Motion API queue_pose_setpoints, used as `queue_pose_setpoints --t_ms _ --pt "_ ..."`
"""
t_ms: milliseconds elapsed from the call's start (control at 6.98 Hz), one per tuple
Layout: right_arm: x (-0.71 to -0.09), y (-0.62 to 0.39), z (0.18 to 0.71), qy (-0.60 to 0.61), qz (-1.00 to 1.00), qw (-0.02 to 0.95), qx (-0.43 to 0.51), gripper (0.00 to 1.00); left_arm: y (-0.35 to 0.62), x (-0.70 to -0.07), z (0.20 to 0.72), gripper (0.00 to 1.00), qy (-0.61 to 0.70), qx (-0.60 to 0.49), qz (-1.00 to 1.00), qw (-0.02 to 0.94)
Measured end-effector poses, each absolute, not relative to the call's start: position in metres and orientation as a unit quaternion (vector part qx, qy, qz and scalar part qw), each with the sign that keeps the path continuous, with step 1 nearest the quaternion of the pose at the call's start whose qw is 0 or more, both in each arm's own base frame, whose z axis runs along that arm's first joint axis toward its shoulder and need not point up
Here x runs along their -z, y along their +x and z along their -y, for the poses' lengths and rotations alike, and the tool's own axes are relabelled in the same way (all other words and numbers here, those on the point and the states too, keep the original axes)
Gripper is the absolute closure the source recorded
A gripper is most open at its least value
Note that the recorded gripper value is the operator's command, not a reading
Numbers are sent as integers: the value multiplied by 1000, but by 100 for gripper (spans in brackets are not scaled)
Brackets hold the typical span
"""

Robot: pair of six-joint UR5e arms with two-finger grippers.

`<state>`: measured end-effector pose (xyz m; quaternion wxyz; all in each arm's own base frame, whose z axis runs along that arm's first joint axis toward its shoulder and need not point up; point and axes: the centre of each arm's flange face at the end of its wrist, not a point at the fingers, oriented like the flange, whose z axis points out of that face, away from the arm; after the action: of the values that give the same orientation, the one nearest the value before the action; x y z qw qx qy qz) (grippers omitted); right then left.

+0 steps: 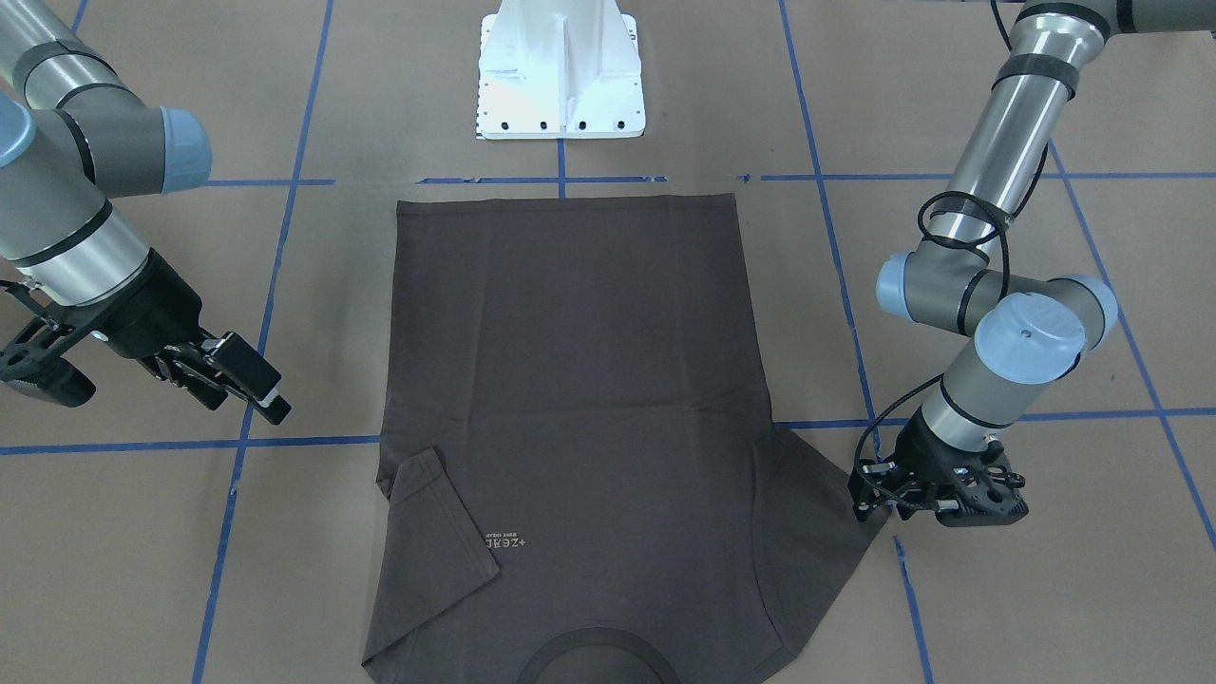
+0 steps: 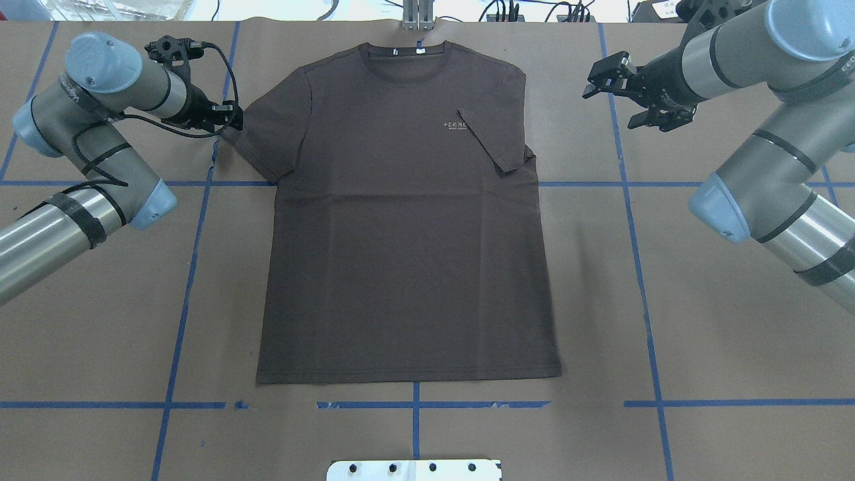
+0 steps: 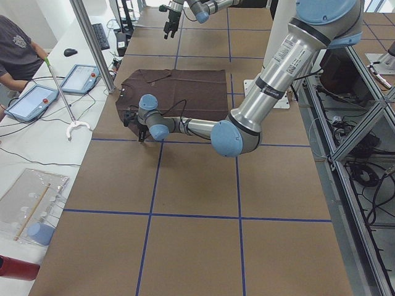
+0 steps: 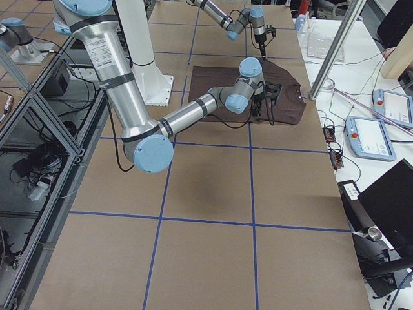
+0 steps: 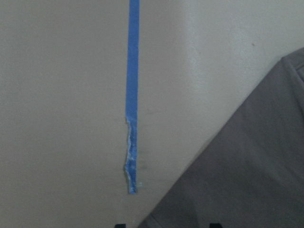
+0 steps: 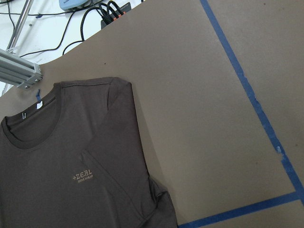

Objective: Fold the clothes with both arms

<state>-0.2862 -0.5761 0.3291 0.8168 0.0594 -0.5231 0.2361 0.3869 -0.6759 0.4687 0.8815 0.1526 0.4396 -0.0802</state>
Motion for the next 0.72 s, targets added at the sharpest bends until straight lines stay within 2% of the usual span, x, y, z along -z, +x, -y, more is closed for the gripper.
queue_pose_setpoints --t_ms 287,430,716 --pt "-330 -287 576 59 523 817 -236 0 387 -468 677 96 152 82 -440 881" --pt "-330 -287 576 59 523 817 -236 0 387 -467 677 100 152 83 -440 881" --pt "-329 -287 577 59 522 817 -236 0 388 -466 677 100 151 84 -441 881"
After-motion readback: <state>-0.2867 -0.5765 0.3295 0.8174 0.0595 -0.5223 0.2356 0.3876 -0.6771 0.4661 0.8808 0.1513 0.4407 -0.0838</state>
